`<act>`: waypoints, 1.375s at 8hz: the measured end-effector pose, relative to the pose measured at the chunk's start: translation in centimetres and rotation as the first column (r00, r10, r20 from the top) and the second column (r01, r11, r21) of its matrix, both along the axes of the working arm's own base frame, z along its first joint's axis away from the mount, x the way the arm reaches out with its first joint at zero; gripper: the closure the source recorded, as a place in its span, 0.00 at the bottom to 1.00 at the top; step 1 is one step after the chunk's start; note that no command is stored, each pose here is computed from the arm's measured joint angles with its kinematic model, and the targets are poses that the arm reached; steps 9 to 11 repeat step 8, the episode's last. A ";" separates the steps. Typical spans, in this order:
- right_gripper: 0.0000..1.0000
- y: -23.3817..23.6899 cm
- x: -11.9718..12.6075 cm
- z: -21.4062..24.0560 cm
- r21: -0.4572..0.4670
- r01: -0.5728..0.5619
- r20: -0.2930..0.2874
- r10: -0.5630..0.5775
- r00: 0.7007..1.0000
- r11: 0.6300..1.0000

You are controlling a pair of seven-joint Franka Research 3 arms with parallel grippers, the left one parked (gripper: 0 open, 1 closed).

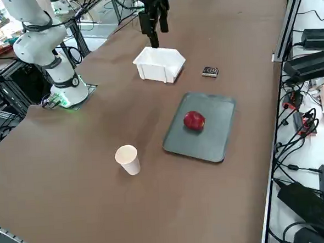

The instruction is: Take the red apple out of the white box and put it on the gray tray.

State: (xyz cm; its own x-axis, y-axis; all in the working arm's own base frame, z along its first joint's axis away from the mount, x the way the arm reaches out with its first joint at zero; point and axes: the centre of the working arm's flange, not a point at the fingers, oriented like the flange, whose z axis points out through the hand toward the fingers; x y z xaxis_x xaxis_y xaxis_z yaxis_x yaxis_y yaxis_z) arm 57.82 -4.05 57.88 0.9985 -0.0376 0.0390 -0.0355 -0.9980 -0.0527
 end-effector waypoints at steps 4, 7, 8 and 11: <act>0.00 -0.3 -2.2 3.5 0.025 0.005 0.028 -0.006 1.000 1.000; 0.00 1.2 -2.7 3.5 -0.012 -0.033 -0.008 0.033 0.999 0.999; 0.00 2.1 -3.0 3.8 -0.037 -0.054 -0.011 0.054 0.998 0.998; 0.00 2.1 -3.0 3.8 -0.037 -0.054 -0.011 0.054 0.998 0.998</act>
